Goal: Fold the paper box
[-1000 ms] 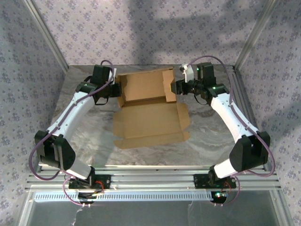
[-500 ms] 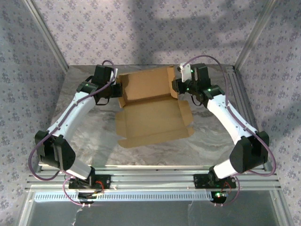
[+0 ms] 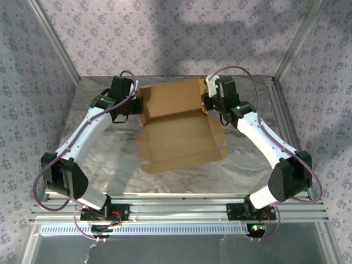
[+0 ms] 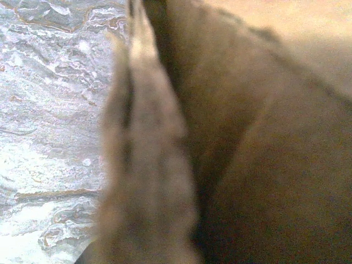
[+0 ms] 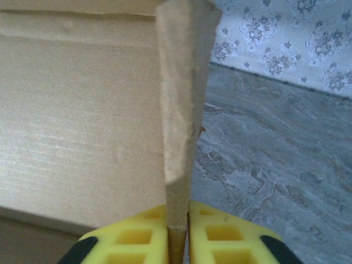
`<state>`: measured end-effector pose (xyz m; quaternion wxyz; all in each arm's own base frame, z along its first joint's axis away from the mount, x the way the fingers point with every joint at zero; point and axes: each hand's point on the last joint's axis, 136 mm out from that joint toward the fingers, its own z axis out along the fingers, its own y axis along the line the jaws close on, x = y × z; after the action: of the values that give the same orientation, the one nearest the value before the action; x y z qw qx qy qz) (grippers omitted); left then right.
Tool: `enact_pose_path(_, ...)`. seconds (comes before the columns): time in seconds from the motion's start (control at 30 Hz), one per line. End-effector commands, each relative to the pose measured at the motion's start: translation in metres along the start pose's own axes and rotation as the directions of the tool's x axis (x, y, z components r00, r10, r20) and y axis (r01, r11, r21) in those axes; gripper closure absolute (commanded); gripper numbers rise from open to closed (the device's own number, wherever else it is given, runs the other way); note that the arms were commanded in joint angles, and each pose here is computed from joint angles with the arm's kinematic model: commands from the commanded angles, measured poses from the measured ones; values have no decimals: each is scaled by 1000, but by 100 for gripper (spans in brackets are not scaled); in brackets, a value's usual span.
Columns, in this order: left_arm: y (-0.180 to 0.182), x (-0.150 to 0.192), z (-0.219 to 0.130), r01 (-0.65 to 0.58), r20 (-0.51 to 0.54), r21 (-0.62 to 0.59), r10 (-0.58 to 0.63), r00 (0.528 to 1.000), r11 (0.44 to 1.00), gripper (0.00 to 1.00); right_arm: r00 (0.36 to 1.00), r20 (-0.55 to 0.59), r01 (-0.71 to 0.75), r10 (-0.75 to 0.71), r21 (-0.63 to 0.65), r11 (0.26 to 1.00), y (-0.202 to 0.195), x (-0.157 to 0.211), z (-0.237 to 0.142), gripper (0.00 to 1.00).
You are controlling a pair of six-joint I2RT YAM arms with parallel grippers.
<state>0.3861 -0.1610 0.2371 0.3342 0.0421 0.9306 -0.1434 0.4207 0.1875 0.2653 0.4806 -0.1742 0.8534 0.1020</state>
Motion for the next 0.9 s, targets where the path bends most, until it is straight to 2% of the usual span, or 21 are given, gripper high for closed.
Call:
enact_pose_path(0.0,-26,-22,-28,-33,81,91,26,996,995,100,1000,17,10,-10,-29,1000,5,-5,3,80)
enact_pose_path(0.33,-29,-23,-30,-40,87,100,31,996,994,100,1000,0,-6,6,-58,998,1,-9,13,71)
enact_pose_path(0.47,-29,-24,-31,-40,88,100,31,996,994,100,1000,0,-14,15,-78,997,2,-10,17,72)
enact_pose_path(0.57,-29,-24,-31,-42,90,97,34,995,994,100,1000,0,-17,17,-84,996,2,-11,18,77)
enact_pose_path(0.8,-30,-25,-32,-38,92,105,28,995,994,100,1000,-11,-21,20,-49,999,-4,-8,23,98)
enact_pose_path(0.87,-31,-25,-32,-36,90,105,26,996,994,100,1000,-8,-17,17,-13,1000,-9,-7,24,100)
